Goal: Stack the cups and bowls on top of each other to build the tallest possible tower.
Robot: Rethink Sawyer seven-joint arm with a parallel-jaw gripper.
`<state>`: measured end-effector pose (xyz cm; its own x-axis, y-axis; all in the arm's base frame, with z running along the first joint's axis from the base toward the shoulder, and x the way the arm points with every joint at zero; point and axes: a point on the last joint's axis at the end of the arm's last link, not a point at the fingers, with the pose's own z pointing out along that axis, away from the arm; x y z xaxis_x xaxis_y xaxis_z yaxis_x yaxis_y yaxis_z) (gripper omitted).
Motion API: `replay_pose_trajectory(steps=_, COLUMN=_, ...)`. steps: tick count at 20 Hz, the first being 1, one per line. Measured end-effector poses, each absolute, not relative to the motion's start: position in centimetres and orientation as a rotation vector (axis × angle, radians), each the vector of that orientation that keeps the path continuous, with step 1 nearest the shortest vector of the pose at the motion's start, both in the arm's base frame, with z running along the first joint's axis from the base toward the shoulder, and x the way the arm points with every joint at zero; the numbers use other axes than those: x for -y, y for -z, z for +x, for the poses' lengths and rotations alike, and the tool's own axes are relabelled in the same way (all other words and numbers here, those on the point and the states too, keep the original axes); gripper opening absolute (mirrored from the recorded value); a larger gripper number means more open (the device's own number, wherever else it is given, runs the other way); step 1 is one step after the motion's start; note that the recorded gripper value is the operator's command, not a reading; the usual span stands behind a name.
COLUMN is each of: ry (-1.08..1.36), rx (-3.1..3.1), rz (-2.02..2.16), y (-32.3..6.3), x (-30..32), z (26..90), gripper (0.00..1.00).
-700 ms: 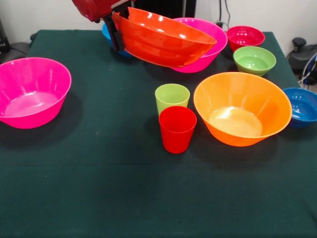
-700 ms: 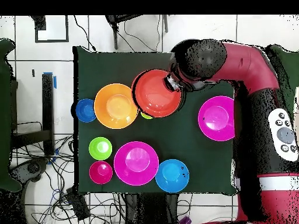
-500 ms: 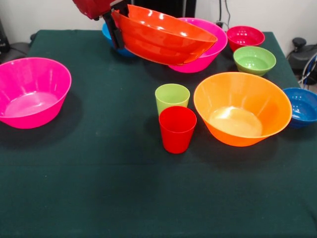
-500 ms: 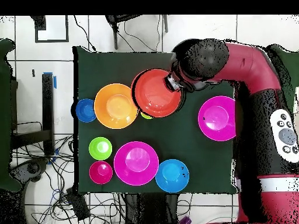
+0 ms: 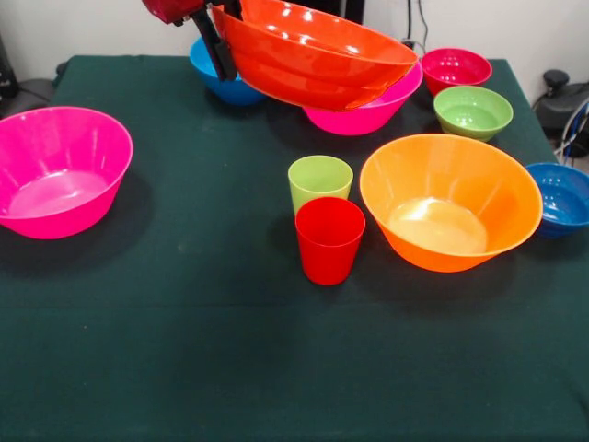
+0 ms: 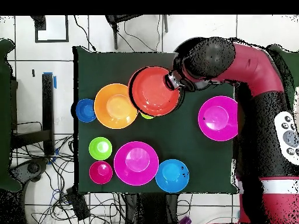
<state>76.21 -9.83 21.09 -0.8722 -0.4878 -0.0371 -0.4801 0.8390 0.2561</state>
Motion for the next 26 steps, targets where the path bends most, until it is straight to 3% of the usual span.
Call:
replay_pose_trajectory(steps=13, ry=0.483, rx=3.007, rz=0.662, y=-19.7, x=9.9, z=77.3, gripper=0.0)
replay_pose_trajectory(steps=26, ry=0.578, rx=2.971, rz=0.62, y=-14.6, x=9.1, z=77.2, gripper=0.0)
